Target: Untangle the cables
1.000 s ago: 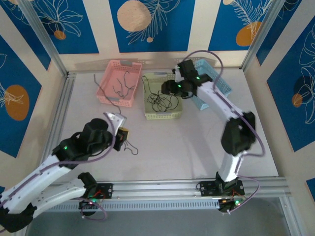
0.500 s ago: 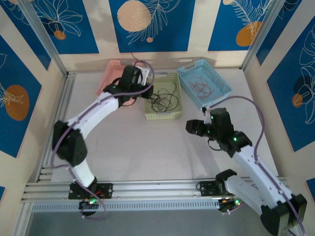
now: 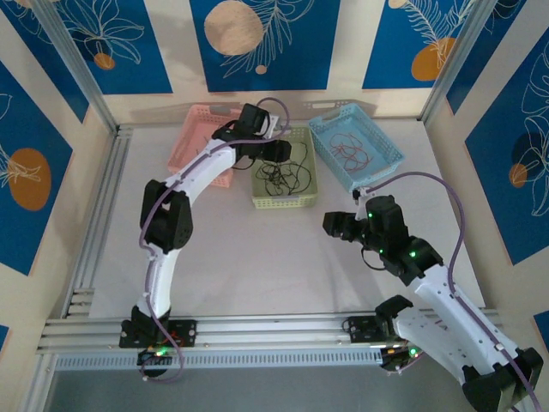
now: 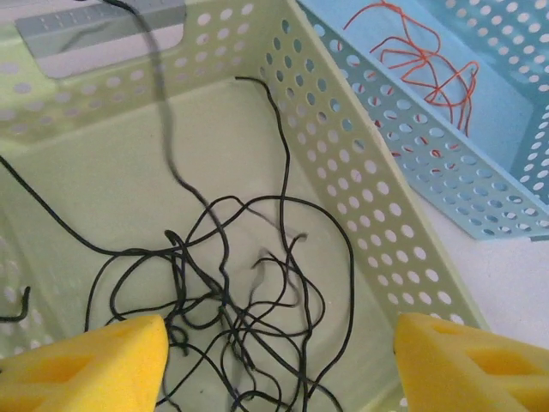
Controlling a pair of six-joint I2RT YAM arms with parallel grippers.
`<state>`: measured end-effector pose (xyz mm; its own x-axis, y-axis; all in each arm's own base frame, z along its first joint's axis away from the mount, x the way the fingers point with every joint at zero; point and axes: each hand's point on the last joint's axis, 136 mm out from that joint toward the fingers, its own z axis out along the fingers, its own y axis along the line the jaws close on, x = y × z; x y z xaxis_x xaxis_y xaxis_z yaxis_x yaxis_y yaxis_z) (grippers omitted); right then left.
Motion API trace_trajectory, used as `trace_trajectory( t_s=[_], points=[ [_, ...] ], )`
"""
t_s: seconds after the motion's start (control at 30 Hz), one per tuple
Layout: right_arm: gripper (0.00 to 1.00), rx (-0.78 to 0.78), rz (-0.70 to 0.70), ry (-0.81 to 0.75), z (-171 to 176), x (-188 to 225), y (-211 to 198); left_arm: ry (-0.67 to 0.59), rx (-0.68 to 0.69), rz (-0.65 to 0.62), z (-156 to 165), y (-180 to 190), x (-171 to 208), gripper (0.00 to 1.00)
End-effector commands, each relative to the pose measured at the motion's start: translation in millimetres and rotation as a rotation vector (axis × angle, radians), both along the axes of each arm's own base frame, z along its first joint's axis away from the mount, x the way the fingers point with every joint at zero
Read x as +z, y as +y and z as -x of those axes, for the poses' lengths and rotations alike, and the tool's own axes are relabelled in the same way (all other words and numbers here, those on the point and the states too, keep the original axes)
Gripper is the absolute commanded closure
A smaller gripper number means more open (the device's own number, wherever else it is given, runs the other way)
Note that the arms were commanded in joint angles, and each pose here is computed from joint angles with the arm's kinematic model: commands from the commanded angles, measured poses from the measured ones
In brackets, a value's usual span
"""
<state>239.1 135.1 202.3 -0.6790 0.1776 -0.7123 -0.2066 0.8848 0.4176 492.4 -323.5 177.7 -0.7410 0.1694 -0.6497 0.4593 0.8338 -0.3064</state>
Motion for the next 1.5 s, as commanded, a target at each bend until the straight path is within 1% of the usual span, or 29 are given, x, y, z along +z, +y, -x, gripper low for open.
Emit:
trace_trajectory(
  t_s=[0.0, 0.07, 0.1, 0.13, 0.17, 0.2, 0.27, 0.4, 0.47, 0.57, 0.63, 0.73, 0.8, 0.87, 0.93, 0.97, 1.03, 1.13, 1.2, 1.23, 1.27, 1.3, 1.33, 1.37, 1.4, 1.43, 1.47],
  points=[
    [0.31, -0.03, 0.005, -0.041, -8, 4, -4, -0.149, -0.004, 0.052, 31, 23, 80, 0.28],
    [0.3, -0.053, 0.017, -0.046, -12, -2, -9, -0.22, 0.031, 0.064, 55, 45, 95, 0.26],
    [0.3, -0.078, 0.029, -0.047, -15, -6, -14, -0.265, 0.051, 0.072, 70, 58, 102, 0.21],
    [0.29, -0.099, 0.038, -0.048, -18, -9, -19, -0.297, 0.072, 0.071, 84, 71, 103, 0.19],
    [0.29, -0.128, 0.047, -0.048, -21, -12, -26, -0.329, 0.111, 0.063, 98, 88, 98, 0.18],
    [0.29, -0.157, 0.051, -0.055, -25, -14, -32, -0.371, 0.151, 0.066, 113, 105, 98, 0.12],
    [0.29, -0.216, 0.064, -0.07, -32, -20, -47, -0.432, 0.224, 0.041, 139, 137, 84, 0.07],
    [0.3, -0.319, 0.125, -0.124, -49, -43, -79, -0.572, 0.401, -0.046, 180, 203, 56, 0.08],
    [0.3, -0.352, 0.154, -0.147, -55, -51, -91, -0.618, 0.508, -0.103, 192, 234, 44, 0.08],
    [0.3, -0.396, 0.167, -0.166, -60, -54, -107, -0.65, 0.585, -0.195, 204, 261, 28, 0.08],
    [0.31, -0.392, 0.187, -0.203, -64, -50, -112, -0.678, 0.602, -0.264, 208, 272, 17, 0.09],
    [0.32, -0.41, 0.234, -0.248, -68, -51, -124, -0.75, 0.635, -0.344, 212, 286, 7, 0.09],
    [0.33, -0.409, 0.257, -0.271, -70, -61, -129, -0.791, 0.66, -0.376, 213, 294, 3, 0.05],
    [0.34, -0.417, 0.289, -0.295, -74, -72, -132, -0.804, 0.65, -0.374, 211, 295, -5, 0.03],
    [0.34, -0.429, 0.306, -0.315, -81, -80, -135, -0.783, 0.661, -0.36, 205, 300, -19, 0.0],
    [0.33, -0.432, 0.317, -0.307, -85, -80, -135, -0.766, 0.654, -0.35, 201, 301, -27, 0.0],
    [0.33, -0.447, 0.313, -0.371, -95, -74, -136, -0.742, 0.663, -0.313, 191, 306, -38, 0.0],
    [0.33, -0.466, 0.298, -0.437, -109, -71, -140, -0.749, 0.638, -0.278, 169, 305, -41, 0.0],
    [0.33, -0.439, 0.29, -0.474, -119, -72, -137, -0.772, 0.613, -0.249, 153, 303, -43, 0.0],
    [0.33, -0.439, 0.289, -0.469, -123, -79, -138, -0.801, 0.59, -0.277, 146, 301, -40, 0.0],
    [0.33, -0.427, 0.28, -0.495, -129, -82, -136, -0.801, 0.566, -0.287, 142, 299, -45, 0.0],
    [0.36, -0.35, 0.28, -0.492, -130, -91, -124, -0.778, 0.573, -0.28, 136, 303, -56, 0.0],
    [0.37, -0.339, 0.302, -0.47, -133, -98, -121, -0.759, 0.564, -0.271, 132, 303, -67, 0.0],
    [0.37, -0.36, 0.331, -0.473, -138, -98, -121, -0.79, 0.547, -0.264, 123, 299, -69, 0.0],
    [0.36, -0.338, 0.341, -0.433, -142, -102, -119, -0.748, 0.517, -0.285, 116, 295, -69, 0.0],
    [0.36, -0.329, 0.338, -0.365, -148, -109, -120, -0.66, 0.482, -0.3, 111, 291, -78, 0.0],
    [0.37, -0.343, 0.321, -0.325, -160, -109, -126, -0.604, 0.462, -0.292, 101, 291, -86, 0.02]
  ],
)
